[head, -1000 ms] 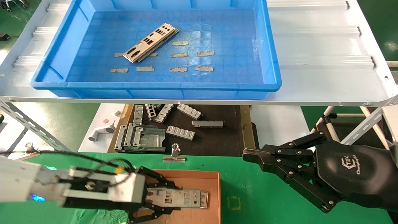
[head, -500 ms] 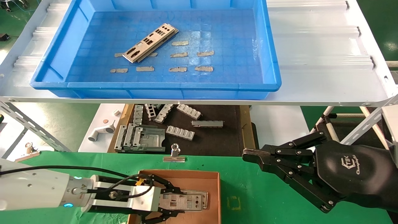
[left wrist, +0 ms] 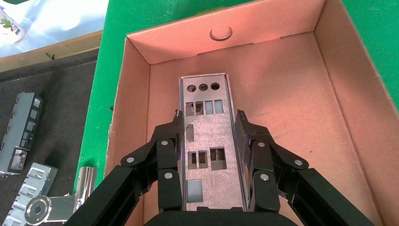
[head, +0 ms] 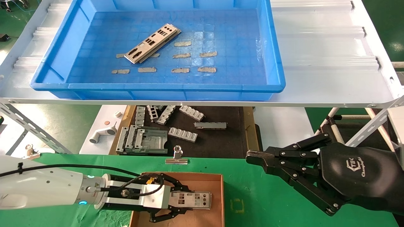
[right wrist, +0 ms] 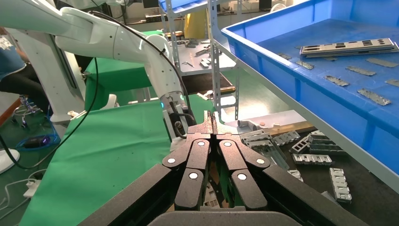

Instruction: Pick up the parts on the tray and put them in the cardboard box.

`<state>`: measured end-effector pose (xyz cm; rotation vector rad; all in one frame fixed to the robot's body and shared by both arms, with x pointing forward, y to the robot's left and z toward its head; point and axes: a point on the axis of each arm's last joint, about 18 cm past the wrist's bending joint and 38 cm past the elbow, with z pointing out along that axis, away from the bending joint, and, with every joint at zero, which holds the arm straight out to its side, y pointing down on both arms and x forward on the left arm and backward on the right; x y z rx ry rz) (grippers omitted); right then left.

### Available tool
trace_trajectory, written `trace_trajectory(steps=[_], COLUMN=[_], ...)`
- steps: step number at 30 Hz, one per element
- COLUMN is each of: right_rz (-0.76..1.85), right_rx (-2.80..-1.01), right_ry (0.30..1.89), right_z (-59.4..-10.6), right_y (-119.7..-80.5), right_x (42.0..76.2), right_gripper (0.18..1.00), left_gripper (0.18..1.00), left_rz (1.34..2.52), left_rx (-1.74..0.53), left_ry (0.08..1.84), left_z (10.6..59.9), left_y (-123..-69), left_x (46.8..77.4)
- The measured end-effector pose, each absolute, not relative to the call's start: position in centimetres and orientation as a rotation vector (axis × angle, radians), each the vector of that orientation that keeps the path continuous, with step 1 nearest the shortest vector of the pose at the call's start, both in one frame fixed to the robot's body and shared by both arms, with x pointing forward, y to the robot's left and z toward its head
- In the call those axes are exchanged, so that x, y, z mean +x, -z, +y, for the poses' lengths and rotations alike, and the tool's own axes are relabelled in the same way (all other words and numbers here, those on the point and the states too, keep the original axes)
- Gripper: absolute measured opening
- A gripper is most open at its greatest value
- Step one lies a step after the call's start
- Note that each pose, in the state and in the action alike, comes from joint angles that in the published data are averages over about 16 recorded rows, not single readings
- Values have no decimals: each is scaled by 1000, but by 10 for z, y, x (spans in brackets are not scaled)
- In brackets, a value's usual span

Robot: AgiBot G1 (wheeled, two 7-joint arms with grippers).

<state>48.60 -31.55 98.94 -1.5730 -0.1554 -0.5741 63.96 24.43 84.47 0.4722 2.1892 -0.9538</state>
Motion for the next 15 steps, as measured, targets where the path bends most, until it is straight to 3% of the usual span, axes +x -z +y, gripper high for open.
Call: trace_trajectory(steps=[15], right_rz=[-155], right_rx=[-1573], right_ry=[574], right_z=[-315], right_y=[-989], right_x=[486], right_gripper=[191], left_gripper=[436], left_rz=[2189], left_rx=[485], left_ry=[954], left_z=[245], left_y=[-845], left_x=[649])
